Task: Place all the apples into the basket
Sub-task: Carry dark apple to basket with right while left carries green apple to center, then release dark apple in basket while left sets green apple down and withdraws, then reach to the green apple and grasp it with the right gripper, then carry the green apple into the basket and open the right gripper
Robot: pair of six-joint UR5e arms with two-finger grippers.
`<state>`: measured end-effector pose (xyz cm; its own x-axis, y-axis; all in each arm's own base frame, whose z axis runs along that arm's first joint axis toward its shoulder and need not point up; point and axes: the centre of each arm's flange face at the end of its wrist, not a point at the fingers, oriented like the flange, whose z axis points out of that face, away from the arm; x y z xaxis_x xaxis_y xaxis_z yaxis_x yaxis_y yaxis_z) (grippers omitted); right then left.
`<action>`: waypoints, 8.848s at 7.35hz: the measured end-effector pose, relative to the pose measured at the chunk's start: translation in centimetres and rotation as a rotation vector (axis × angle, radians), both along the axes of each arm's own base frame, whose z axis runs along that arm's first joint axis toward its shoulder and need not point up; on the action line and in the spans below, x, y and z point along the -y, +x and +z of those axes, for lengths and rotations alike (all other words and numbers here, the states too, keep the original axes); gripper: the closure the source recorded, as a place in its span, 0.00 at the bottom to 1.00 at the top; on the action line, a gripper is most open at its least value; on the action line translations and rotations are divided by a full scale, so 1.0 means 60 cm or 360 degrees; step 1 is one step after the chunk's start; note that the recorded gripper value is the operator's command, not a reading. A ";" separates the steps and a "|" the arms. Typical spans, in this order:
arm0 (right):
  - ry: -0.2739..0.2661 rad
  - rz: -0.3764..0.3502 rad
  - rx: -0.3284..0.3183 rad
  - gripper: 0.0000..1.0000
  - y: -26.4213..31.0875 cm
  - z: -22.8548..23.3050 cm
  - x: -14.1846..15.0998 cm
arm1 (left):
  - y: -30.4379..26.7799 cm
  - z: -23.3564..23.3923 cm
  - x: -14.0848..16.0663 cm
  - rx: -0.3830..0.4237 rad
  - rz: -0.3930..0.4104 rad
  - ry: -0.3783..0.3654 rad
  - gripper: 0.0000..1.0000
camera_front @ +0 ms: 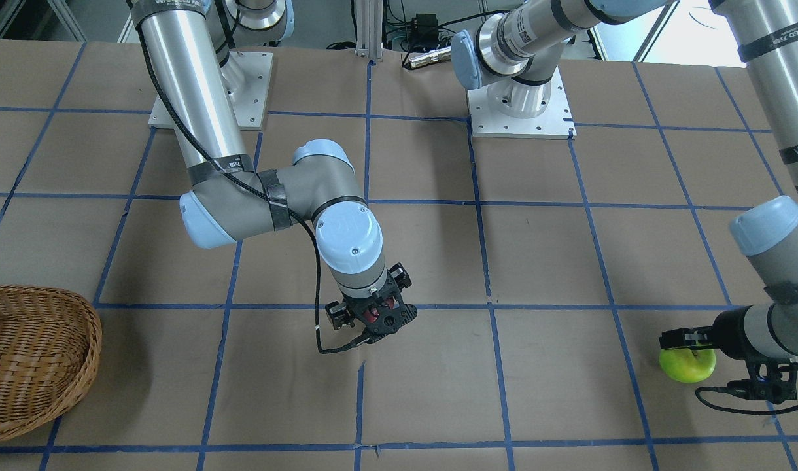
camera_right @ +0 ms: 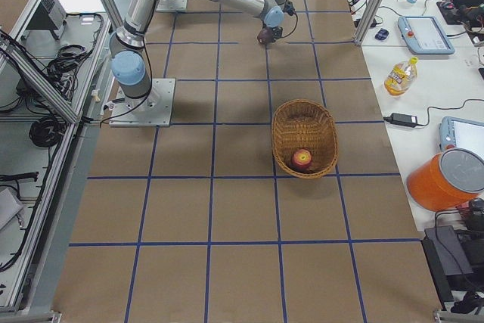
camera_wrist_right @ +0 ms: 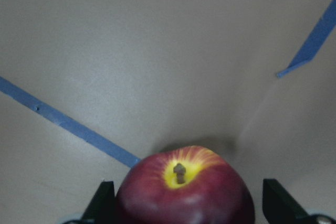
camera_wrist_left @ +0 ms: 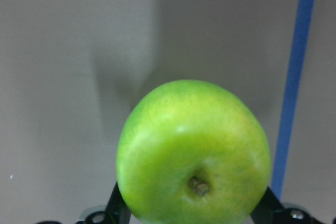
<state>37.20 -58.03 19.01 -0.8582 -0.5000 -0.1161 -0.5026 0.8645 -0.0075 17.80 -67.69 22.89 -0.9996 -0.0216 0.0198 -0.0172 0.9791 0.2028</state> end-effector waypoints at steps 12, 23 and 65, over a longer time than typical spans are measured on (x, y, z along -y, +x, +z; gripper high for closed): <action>0.0163 -0.0765 -0.0280 1.00 -0.654 0.302 0.027 | -0.602 0.136 -0.109 -0.0116 0.0162 -0.0233 1.00; -0.0061 -0.0608 -0.0555 0.00 -0.938 0.067 0.132 | -0.881 0.036 -0.162 -0.0087 0.0266 -0.0311 0.00; 0.0179 -0.0929 -0.0359 0.91 -0.832 0.126 0.166 | -0.486 0.514 -0.336 0.0039 0.0245 -0.0321 0.00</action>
